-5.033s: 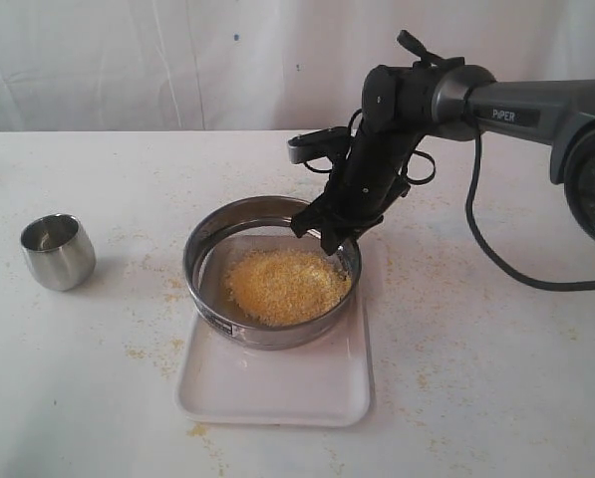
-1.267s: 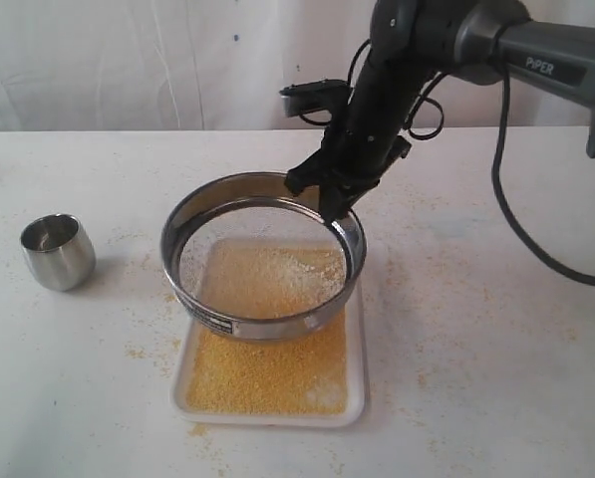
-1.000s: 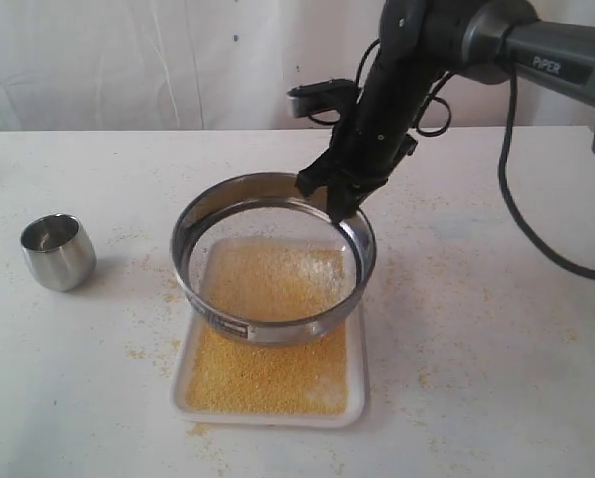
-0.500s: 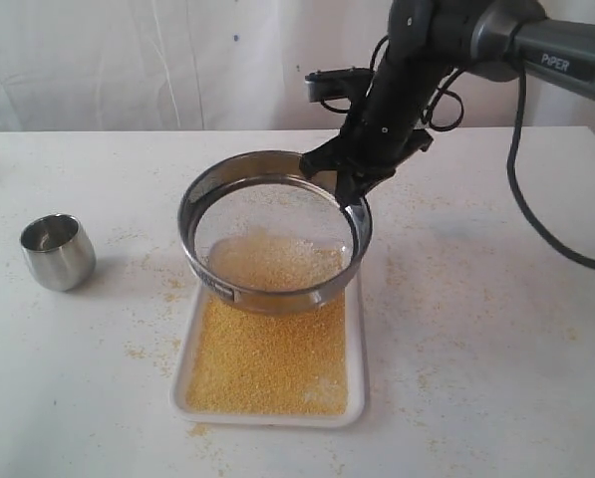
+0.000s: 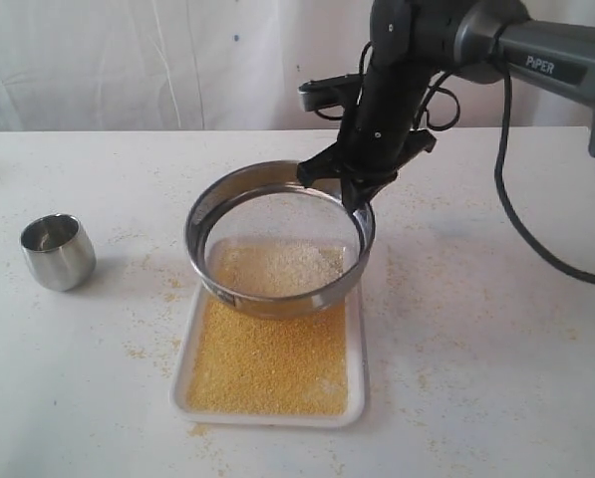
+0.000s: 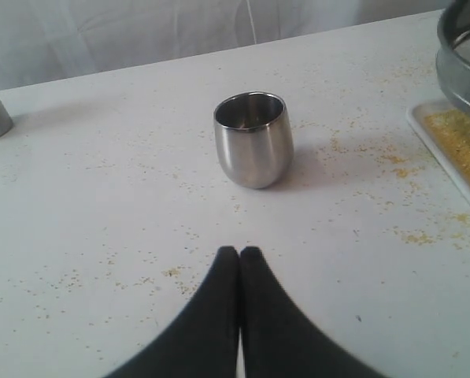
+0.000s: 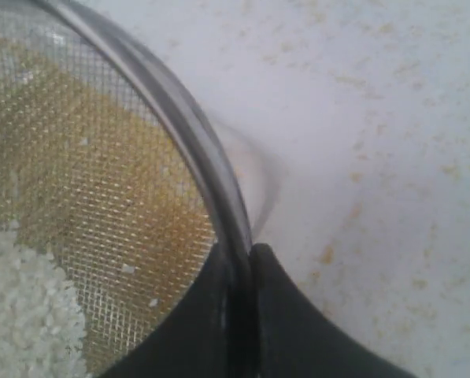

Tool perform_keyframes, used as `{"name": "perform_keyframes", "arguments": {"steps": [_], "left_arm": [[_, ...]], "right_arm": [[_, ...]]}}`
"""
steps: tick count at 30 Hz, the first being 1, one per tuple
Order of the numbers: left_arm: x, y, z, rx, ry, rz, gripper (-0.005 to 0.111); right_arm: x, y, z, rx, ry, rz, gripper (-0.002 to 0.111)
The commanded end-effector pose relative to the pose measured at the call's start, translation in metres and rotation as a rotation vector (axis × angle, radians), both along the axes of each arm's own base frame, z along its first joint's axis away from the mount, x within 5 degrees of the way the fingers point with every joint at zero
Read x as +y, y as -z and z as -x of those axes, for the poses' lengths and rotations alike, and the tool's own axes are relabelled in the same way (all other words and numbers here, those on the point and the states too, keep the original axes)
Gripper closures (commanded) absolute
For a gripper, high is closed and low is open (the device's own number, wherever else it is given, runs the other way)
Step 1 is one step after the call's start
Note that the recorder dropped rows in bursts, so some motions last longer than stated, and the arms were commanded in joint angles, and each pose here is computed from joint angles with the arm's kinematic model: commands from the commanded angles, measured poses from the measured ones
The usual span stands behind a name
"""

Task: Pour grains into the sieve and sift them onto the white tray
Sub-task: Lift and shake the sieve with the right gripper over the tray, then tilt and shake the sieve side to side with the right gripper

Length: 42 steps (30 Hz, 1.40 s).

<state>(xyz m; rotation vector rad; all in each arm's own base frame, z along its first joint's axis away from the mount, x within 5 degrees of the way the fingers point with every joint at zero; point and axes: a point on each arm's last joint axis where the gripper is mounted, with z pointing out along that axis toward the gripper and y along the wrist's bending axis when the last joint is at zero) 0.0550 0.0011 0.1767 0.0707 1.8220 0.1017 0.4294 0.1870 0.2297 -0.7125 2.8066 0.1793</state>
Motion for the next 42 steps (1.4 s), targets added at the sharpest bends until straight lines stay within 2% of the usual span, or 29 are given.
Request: {"name": "perform_keyframes", "arguments": {"steps": [1, 3, 5, 6, 7, 8, 10, 12, 16, 30, 40, 42], "left_arm": [[0.000, 0.001, 0.000, 0.000, -0.004, 0.006, 0.107], [0.000, 0.001, 0.000, 0.000, -0.004, 0.006, 0.107], [0.000, 0.001, 0.000, 0.000, -0.004, 0.006, 0.107], [0.000, 0.001, 0.000, 0.000, -0.004, 0.006, 0.107], [0.000, 0.001, 0.000, 0.000, -0.004, 0.006, 0.107], [0.000, 0.001, 0.000, 0.000, -0.004, 0.006, 0.107], [0.000, 0.001, 0.000, 0.000, -0.004, 0.006, 0.107], [0.000, 0.001, 0.000, 0.000, -0.004, 0.006, 0.107], [0.000, 0.001, 0.000, 0.000, -0.004, 0.006, 0.107], [0.000, 0.001, 0.000, 0.000, -0.004, 0.006, 0.107], [0.000, 0.001, 0.000, 0.000, -0.004, 0.006, 0.107], [0.000, 0.001, 0.000, 0.000, -0.004, 0.006, 0.107]], "right_arm": [[0.013, -0.008, 0.013, 0.049, -0.263, -0.158, 0.108], [0.003, -0.007, 0.011, 0.033, -0.203, -0.058, 0.108], [-0.012, -0.008, -0.001, -0.034, 0.044, 0.013, 0.108], [-0.016, -0.007, -0.001, -0.018, 0.071, 0.021, 0.108], [-0.015, -0.006, 0.003, 0.032, 0.017, 0.006, 0.108], [-0.007, -0.005, 0.006, 0.055, -0.113, -0.068, 0.108], [0.002, -0.005, 0.017, 0.095, -0.175, -0.171, 0.108], [0.006, -0.006, 0.024, 0.085, -0.268, -0.178, 0.108], [-0.004, -0.003, 0.020, 0.083, -0.162, -0.067, 0.108], [-0.010, 0.015, 0.038, 0.174, -0.160, -0.048, 0.108], [-0.018, -0.042, 0.074, 0.080, -0.232, -0.128, 0.108], [-0.023, -0.045, 0.063, -0.080, -0.286, -0.048, 0.108]]}}
